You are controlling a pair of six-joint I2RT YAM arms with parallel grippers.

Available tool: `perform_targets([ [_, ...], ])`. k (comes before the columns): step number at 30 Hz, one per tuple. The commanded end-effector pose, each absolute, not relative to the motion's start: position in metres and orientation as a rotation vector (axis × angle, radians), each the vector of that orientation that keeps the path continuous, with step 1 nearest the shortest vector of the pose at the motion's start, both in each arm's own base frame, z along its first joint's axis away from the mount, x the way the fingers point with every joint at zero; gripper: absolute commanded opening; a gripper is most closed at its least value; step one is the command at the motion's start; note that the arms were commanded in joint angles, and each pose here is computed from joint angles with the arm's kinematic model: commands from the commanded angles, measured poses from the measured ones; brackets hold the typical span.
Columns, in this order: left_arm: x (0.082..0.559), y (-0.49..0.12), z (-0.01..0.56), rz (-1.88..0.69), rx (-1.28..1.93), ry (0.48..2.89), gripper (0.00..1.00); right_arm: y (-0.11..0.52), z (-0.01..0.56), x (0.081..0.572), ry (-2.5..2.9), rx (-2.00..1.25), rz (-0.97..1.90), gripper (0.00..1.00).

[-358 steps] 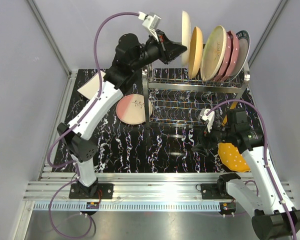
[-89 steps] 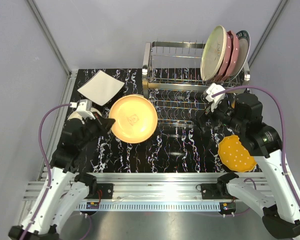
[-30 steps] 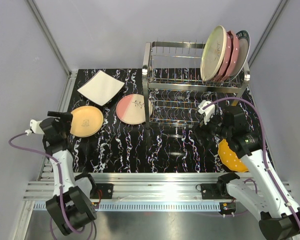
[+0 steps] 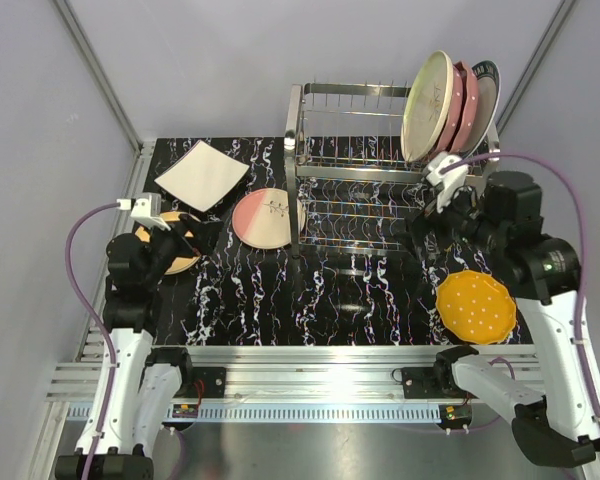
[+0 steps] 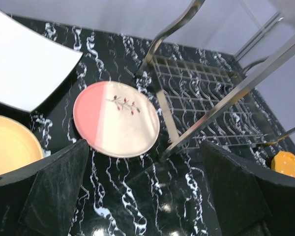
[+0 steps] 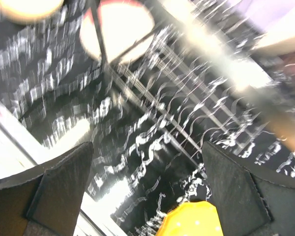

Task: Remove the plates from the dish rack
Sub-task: Place the plate on the table

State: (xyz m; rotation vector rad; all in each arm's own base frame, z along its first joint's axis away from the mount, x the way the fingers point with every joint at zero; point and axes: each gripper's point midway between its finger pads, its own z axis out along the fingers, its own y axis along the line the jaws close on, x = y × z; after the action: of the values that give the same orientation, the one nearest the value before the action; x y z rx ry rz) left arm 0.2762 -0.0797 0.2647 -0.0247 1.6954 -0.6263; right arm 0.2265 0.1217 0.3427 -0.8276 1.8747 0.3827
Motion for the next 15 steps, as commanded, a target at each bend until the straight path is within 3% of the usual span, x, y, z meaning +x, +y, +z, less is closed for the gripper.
perform_targets([
  [1, 0.27, -0.08, 0.266, -0.598, 0.03, 1.686, 0.99, 0.107, 0.388, 0.231, 1.913, -0.505, 0.378, 1.0],
  [8, 0.27, -0.075, 0.265, -0.56, 0.022, 1.687, 0.99, 0.091, 0.485, 0.25, 1.753, -0.134, 0.407, 0.99],
  [15, 0.27, -0.072, 0.262, -0.536, 0.012, 1.696, 0.99, 0.109, 0.492, 0.275, 1.784, -0.022, 0.553, 0.9],
])
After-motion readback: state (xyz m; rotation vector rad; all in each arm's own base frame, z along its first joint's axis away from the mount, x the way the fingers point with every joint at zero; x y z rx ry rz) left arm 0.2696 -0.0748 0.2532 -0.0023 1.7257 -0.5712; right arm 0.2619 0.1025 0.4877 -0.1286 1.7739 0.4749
